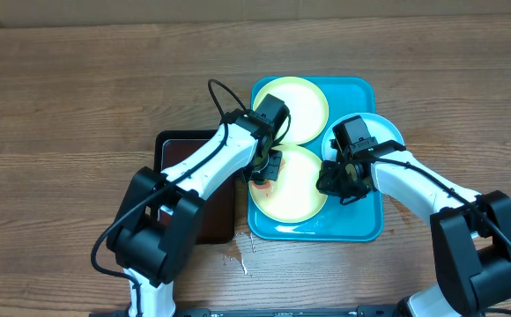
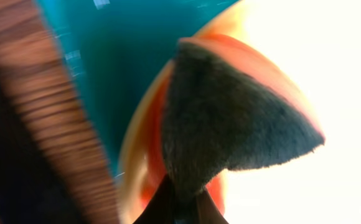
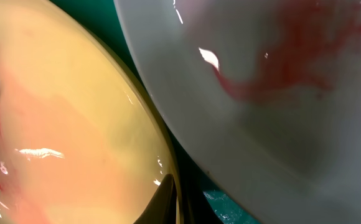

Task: Clean dirty plates on tray and stack at the side
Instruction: 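Lift the sponge with the left gripper and move it onto the lower yellow plate, then scrub the lower yellow plate with the sponge while the right gripper holds it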

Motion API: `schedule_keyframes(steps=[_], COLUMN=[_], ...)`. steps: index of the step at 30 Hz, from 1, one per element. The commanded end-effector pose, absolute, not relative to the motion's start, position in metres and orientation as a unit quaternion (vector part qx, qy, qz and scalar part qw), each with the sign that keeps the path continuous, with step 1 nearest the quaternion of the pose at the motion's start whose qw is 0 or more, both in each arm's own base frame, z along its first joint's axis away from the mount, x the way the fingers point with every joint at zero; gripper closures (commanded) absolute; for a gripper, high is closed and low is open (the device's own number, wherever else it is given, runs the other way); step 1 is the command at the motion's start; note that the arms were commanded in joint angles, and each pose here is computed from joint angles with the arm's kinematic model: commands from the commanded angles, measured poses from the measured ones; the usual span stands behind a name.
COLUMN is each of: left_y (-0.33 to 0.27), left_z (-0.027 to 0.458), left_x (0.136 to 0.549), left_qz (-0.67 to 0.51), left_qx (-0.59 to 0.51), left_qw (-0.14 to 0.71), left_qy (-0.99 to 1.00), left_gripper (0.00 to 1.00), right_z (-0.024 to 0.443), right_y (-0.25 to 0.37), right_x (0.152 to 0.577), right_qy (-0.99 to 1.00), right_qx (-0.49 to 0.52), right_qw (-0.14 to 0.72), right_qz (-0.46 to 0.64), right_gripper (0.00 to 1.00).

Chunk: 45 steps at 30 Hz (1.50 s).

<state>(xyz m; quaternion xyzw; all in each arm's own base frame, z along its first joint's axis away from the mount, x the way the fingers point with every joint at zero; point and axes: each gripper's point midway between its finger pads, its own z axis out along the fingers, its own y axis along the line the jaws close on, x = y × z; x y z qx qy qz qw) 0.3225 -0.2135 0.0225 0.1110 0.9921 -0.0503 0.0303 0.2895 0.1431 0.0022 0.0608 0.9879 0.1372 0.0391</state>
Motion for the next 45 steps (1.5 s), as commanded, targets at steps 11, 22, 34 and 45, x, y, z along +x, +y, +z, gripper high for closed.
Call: schedule_keyframes(steps=[11,22,34,45], left_y=[-0.305,-0.242,-0.177,-0.258], left_z=[0.036,0.009,0.007,0.017], left_x=[0.308,0.341,0.303,0.288], left_qz=[-0.307,-0.139,-0.019,-0.167], left_qx=[0.093,-0.023,0.02,0.083], left_qw=[-0.044,0.012,-0.069,-0.076], left_qy=[0.946,0.99,0.997,0.98], left_gripper=[0.96,0.96,0.96,0.96], right_z=[-0.019,-0.019,-0.019,-0.019], right_y=[0.126,0.125,0.125,0.125], right_x=[0.285,0.285,0.285,0.285], right_qy=[0.994,0.994,0.994,0.994], right_qx=[0.068,0.068,0.066,0.066], right_qw=[0.03,0.03,0.03,0.03], right_qz=[0.083,0.082,0.082,0.082], right_gripper=[0.96,0.96,0.96,0.96])
